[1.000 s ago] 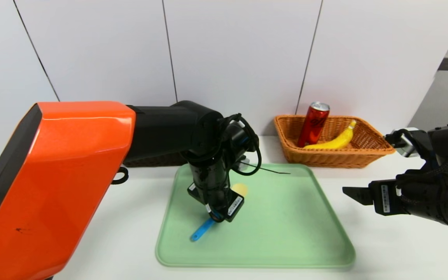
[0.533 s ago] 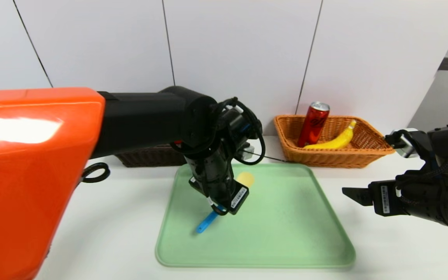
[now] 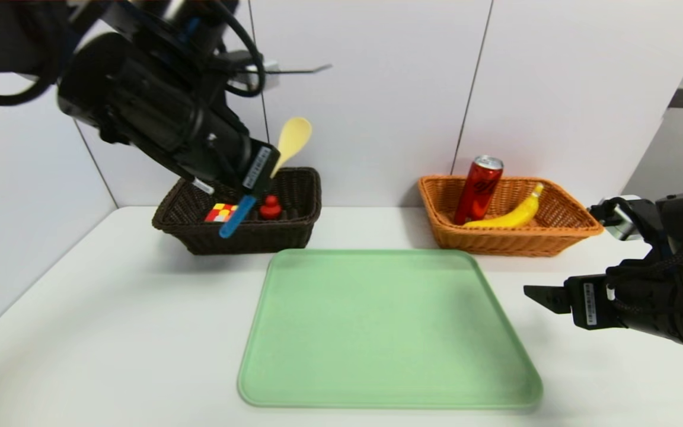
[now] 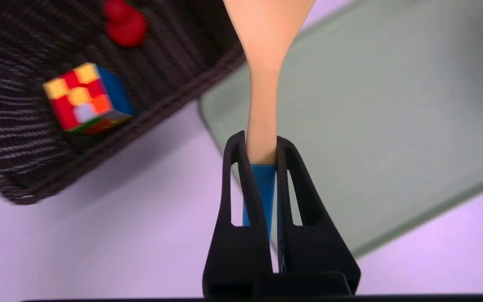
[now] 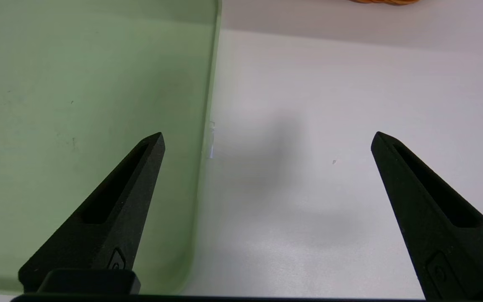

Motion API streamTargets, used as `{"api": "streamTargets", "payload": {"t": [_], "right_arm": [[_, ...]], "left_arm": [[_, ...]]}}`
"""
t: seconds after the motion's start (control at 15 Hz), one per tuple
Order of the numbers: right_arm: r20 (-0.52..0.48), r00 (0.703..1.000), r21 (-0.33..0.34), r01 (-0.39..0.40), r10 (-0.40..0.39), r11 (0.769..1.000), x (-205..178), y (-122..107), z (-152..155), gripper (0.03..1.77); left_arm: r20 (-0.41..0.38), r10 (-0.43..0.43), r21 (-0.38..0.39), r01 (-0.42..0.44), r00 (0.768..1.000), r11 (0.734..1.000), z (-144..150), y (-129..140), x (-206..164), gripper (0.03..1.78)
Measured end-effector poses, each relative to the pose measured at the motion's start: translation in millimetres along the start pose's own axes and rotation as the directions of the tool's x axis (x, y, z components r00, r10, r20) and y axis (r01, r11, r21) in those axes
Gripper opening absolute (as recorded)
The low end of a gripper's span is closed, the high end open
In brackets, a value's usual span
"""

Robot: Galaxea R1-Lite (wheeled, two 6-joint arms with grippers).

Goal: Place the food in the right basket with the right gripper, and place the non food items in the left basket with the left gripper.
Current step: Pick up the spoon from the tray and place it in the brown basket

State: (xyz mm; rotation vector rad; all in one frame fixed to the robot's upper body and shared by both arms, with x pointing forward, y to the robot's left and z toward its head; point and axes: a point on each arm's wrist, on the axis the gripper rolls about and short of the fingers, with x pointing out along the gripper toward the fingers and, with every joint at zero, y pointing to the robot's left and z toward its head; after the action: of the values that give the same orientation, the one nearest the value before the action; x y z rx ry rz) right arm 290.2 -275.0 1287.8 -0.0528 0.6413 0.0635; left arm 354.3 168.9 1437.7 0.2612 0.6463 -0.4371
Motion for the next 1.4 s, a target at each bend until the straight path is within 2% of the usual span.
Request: {"api": "streamTargets", "payload": {"t": [0.13, 0.27, 0.53, 0.67, 0.87, 1.0, 1.13, 1.4], "right_arm": [[0.003, 1.0, -0.002, -0.004, 0.004, 1.0, -0.3, 1.0, 1.0, 1.7], [0.005, 1.0, -0.004, -0.005, 0.005, 1.0, -1.2, 1.7, 0.4, 1.7], [0.0, 1.0, 0.008, -0.006, 0.006, 1.0, -2.3, 1.7, -2.6, 1.7], [-0.002, 1.0, 0.007, -0.004, 0.005, 1.0, -3.0, 1.5, -4.4, 1.7], [-0.001, 1.0, 0.011, -0.005, 0.005, 1.0, -3.9, 1.2, -4.8, 1.7], [0.0, 1.0, 0.012, -0.004, 0.004, 1.0, -3.9, 1.0, -4.7, 1.7], [-0.002, 1.0, 0.015, -0.002, 0.002, 1.0, -3.5, 0.7, -4.9, 1.7], [-0.007, 1.0, 0.017, 0.002, -0.002, 1.0, -1.8, 0.2, -4.8, 1.7]], "left_arm": [[0.066, 0.029, 0.024, -0.031, 0.997, 0.999, 2.6, 36.3, -11.8, 0.11], [0.093, 0.011, 0.073, -0.018, 0.996, 0.997, 1.5, 65.7, -9.3, 0.11], [0.135, 0.054, 0.122, -0.07, 0.989, 0.99, 5.4, 102.9, 38.6, 0.11], [0.179, 0.037, 0.199, -0.073, 0.983, 0.977, 5.9, 121.4, 67.5, 0.11], [0.171, 0.041, 0.363, -0.101, 0.984, 0.926, -1.2, 138.8, 103.4, 0.11], [0.177, 0.052, 0.433, -0.125, 0.983, 0.893, -4.5, 146.2, 123.1, 0.11], [0.184, 0.058, 0.471, -0.14, 0.981, 0.871, -7.5, 150.2, 141.4, 0.11], [0.148, 0.047, 0.506, -0.117, 0.988, 0.855, -14.7, 150.2, 158.0, 0.11]]}}
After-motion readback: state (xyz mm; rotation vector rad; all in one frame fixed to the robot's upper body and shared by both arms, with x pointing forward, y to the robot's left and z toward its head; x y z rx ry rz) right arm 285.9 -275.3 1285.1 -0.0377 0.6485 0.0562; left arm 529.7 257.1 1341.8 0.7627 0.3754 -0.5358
